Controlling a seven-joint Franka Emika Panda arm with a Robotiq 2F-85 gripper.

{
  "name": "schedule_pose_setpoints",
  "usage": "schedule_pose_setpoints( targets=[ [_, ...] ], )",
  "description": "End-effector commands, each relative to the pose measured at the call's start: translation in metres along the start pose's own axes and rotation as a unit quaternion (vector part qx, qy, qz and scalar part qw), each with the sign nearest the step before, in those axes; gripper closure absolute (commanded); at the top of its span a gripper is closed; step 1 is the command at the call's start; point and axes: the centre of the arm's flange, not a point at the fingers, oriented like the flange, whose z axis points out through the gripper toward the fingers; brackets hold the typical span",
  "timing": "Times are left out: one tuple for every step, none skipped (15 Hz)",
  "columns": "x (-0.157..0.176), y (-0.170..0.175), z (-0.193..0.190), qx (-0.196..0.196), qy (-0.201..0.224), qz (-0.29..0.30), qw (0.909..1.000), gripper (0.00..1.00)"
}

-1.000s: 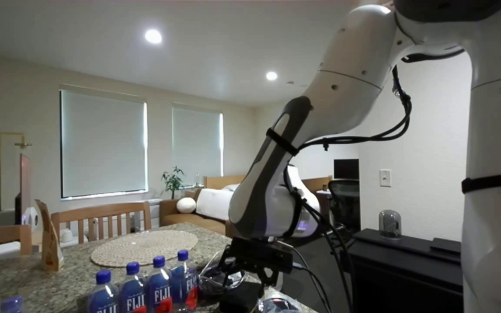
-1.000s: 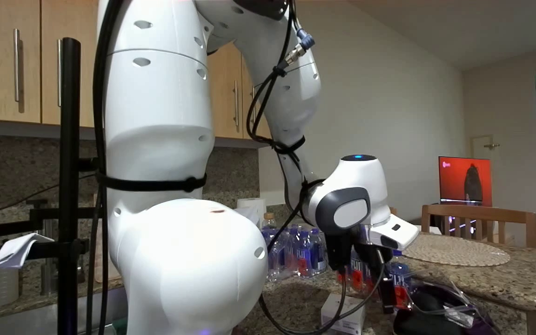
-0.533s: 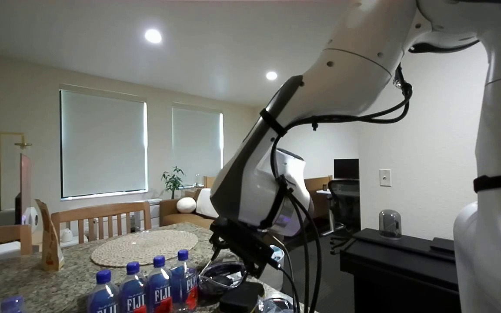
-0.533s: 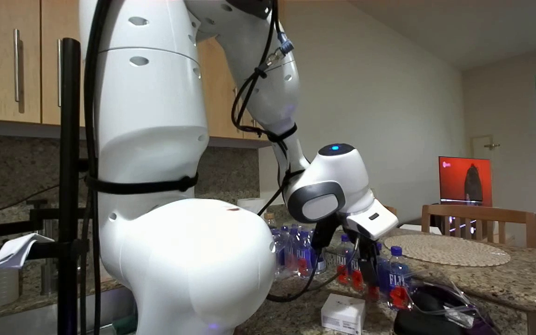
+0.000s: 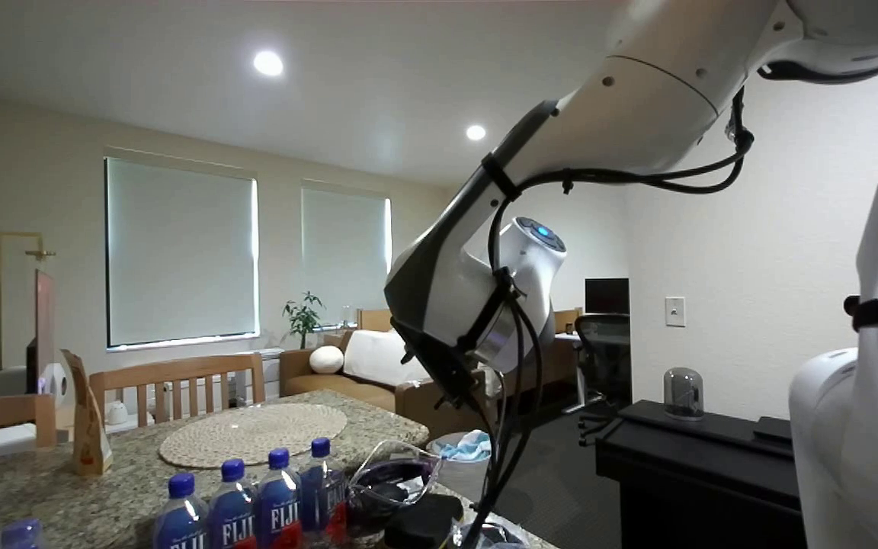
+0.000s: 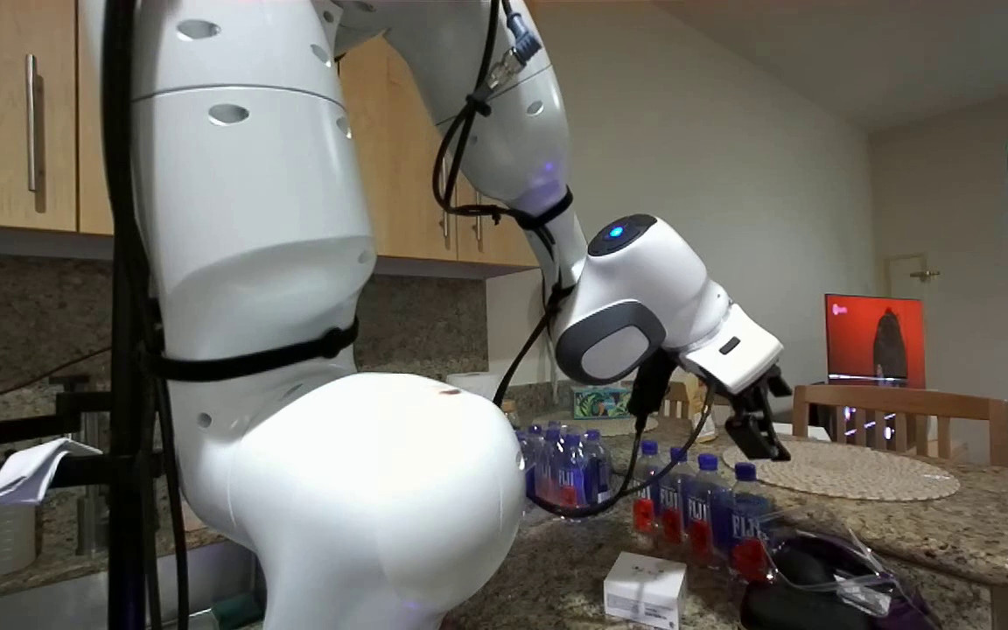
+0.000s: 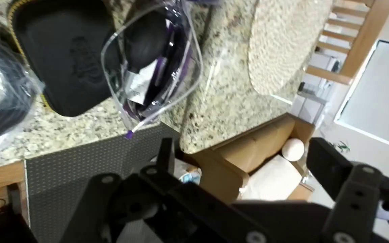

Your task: Remove the turkey baster from the Ziploc bag on the right.

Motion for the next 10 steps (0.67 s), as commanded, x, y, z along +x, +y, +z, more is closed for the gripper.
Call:
schedule_pose_setpoints(
  targets=[
    [0.015, 0.019, 0.053, 0.062, 0.047, 0.048, 0.9958, 0.00],
    [0.025, 0.010, 0.060, 0.069, 0.053, 0.059, 0.9945, 0.00],
    [0.034, 0.002, 0.063, 0.075, 0.060, 0.067, 0.9931, 0.00],
    [0.043, -0.006, 0.061, 0.079, 0.062, 0.077, 0.9920, 0.00],
    [0.051, -0.013, 0.060, 0.079, 0.062, 0.085, 0.9912, 0.00],
    [0.054, -0.019, 0.060, 0.077, 0.058, 0.092, 0.9910, 0.00],
    [0.052, -0.022, 0.061, 0.076, 0.052, 0.096, 0.9911, 0.00],
    [0.046, -0.024, 0.062, 0.073, 0.043, 0.092, 0.9921, 0.00],
    [0.039, -0.025, 0.066, 0.068, 0.029, 0.089, 0.9933, 0.02],
    [0.030, -0.025, 0.070, 0.060, 0.016, 0.083, 0.9946, 0.01]
  ],
)
